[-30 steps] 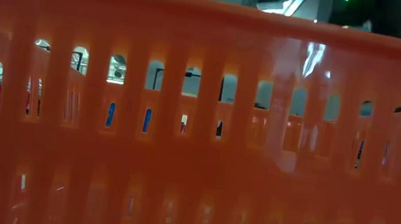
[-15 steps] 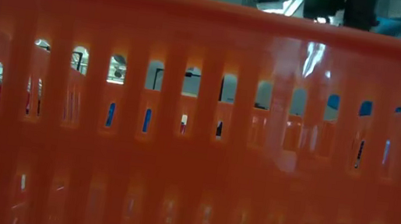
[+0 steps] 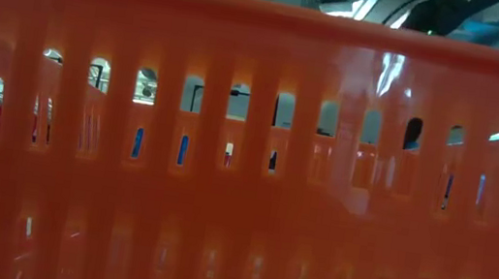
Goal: Stack baskets on shelf by color
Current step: Put the top right blue basket on the shelf, then stack the right blue basket on top of the blue basket on the shelf
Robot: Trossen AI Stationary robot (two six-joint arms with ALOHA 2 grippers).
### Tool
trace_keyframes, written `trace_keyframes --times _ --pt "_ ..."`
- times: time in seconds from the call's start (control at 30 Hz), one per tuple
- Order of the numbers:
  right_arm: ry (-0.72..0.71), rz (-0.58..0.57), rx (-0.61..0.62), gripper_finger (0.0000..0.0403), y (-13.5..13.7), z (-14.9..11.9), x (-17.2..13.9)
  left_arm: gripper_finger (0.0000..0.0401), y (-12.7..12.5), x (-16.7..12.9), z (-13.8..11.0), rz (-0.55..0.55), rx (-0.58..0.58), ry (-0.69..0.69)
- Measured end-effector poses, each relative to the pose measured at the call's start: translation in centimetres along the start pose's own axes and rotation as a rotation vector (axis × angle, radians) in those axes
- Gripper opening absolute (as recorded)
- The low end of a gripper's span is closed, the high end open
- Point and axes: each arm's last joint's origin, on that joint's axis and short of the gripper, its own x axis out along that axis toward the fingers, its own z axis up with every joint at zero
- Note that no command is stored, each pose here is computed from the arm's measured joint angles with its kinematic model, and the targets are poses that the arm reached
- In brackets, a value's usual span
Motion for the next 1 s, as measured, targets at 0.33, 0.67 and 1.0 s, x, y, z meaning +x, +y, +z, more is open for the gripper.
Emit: trace_keyframes --times 0.33,0.67,1.0 --pt "0.035 -0.049 0.051 0.0 -0.5 0.4 0.7 0.0 0.0 0.0 0.0 0.0 -0.001 0.0" --pt "0.056 -0.034 0.119 0.0046 -0.9 0.6 0.7 0.0 0.0 0.0 0.0 0.0 0.0 0.0" --pt "-0.006 0.011 0.119 0.0077 -1.2 0.8 -0.6 0.0 0.0 0.0 0.0 0.0 0.001 0.0"
